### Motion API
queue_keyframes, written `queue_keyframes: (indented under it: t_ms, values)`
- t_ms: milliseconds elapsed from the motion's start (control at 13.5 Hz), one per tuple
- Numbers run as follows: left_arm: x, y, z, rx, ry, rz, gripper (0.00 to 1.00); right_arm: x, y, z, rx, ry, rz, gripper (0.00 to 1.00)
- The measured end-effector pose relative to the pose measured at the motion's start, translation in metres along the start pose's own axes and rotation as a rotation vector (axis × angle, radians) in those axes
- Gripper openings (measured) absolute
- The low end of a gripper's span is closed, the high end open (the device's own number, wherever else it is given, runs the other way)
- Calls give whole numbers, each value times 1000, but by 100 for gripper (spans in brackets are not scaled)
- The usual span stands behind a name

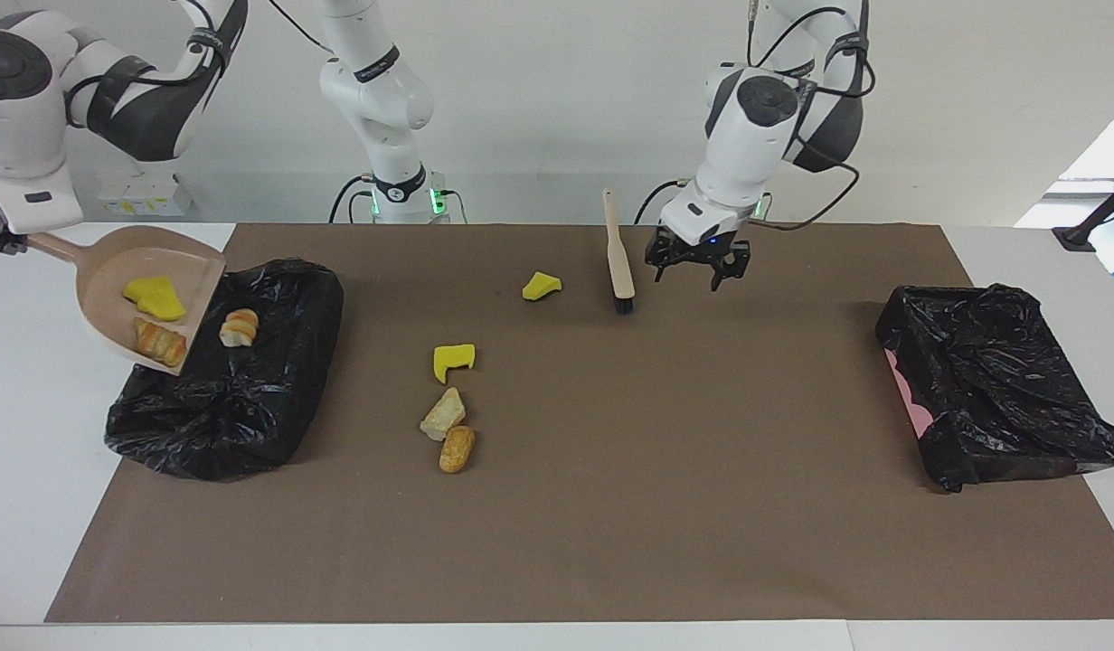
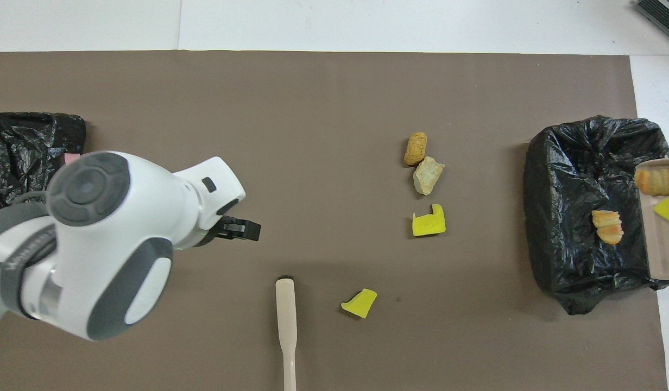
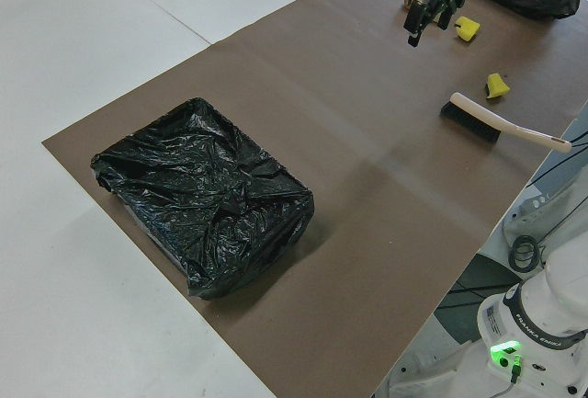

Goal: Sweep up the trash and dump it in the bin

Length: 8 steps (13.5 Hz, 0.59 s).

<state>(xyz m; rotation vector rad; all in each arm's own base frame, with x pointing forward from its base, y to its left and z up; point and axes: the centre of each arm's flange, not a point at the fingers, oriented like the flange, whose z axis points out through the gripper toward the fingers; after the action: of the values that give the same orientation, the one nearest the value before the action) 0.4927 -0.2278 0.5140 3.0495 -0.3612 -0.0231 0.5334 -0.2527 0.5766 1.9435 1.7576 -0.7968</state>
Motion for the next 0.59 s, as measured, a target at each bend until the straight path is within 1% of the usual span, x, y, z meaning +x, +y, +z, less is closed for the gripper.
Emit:
queue_keyframes:
  t_ms: [148,296,444,592]
  values:
    - [11,-42,-45,43,44,14,100,3,-8,-3,6,-45,-5,33]
    - [15,-83,-85,70,83,-20,100,-2,-12,-5,8,-92,-12,33]
    - [11,-129,-123,79,104,-19,100,-6,-14,-9,4,-111,-10,33]
    - [2,-171,-152,87,108,-34,100,-10,-18,-20,-11,-119,-1,33]
